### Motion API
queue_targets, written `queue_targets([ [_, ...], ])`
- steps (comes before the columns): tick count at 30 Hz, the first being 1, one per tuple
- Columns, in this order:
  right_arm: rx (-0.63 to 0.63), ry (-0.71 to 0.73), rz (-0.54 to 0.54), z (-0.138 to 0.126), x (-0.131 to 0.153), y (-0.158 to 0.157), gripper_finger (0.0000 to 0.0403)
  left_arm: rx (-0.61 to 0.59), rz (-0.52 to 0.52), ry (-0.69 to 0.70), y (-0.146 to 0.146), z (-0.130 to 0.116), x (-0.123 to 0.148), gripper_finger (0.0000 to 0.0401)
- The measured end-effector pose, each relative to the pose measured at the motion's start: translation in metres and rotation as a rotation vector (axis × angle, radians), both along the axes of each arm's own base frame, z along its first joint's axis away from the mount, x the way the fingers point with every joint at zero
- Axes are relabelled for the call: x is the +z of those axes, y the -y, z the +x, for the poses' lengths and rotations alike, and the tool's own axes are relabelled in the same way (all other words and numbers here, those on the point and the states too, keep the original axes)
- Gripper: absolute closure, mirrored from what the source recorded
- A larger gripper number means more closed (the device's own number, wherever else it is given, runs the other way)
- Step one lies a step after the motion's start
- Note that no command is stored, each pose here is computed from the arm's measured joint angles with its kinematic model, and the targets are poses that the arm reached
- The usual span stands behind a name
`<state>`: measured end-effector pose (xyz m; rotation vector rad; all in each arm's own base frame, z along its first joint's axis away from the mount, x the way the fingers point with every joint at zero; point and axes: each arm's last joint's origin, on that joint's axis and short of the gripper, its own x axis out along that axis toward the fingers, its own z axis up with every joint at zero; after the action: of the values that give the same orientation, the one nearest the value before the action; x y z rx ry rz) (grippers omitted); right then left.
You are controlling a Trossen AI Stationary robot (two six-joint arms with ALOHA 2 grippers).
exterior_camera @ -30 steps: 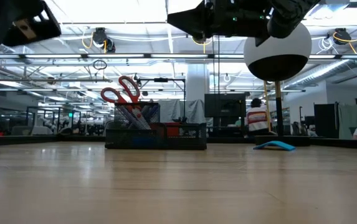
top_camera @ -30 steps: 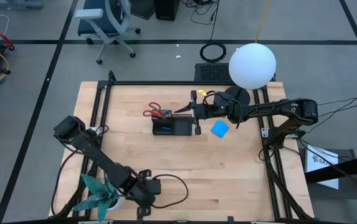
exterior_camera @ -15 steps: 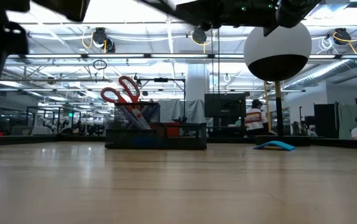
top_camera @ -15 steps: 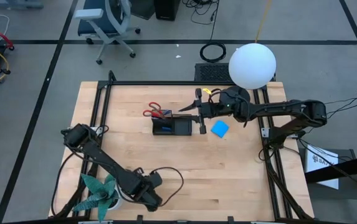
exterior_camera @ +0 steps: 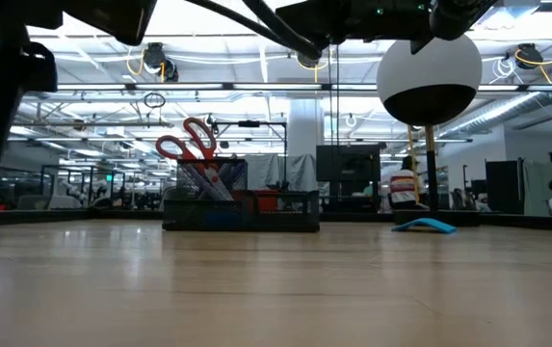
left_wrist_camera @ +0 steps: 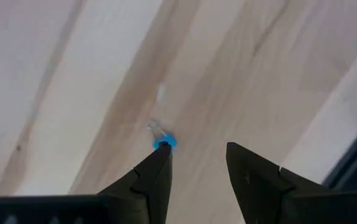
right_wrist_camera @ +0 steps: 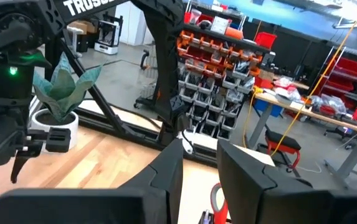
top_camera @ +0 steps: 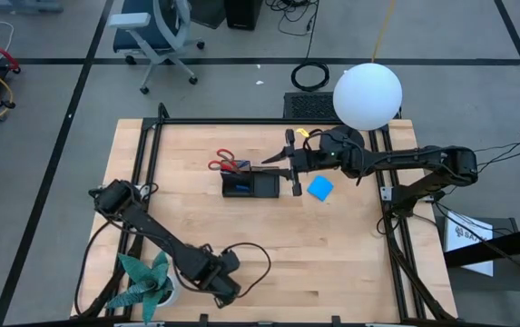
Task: Pick and place office supplies into organizer
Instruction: Put the blue binder clip into the desk organizer
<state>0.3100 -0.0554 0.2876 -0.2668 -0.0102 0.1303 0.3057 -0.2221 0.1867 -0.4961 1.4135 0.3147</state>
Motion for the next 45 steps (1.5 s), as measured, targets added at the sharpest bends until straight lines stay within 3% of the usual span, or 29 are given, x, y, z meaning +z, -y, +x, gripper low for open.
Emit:
queue_targets([
  [10,0.000,0.001,-0.006,0.000,0.000,0.000,0.0314,0.122,-0.097,0.040,-0.003,0.012,0.002,0.0242],
  [19,0.000,0.031,-0.012,0.000,0.003,0.000,0.0314,0.154,-0.045,0.080,-0.008,0.015,0.002,0.0242],
  [29,0.001,0.029,-0.003,0.000,0.003,0.000,0.0314,0.225,0.024,-0.032,-0.011,0.002,-0.001,0.0242],
  [38,0.001,0.029,-0.003,0.000,0.003,0.000,0.0314,0.218,-0.017,-0.059,-0.002,-0.004,-0.002,0.0242],
  [45,0.001,0.029,-0.002,0.000,0.003,0.000,0.0314,0.247,-0.021,-0.128,-0.003,-0.015,-0.019,0.0242],
])
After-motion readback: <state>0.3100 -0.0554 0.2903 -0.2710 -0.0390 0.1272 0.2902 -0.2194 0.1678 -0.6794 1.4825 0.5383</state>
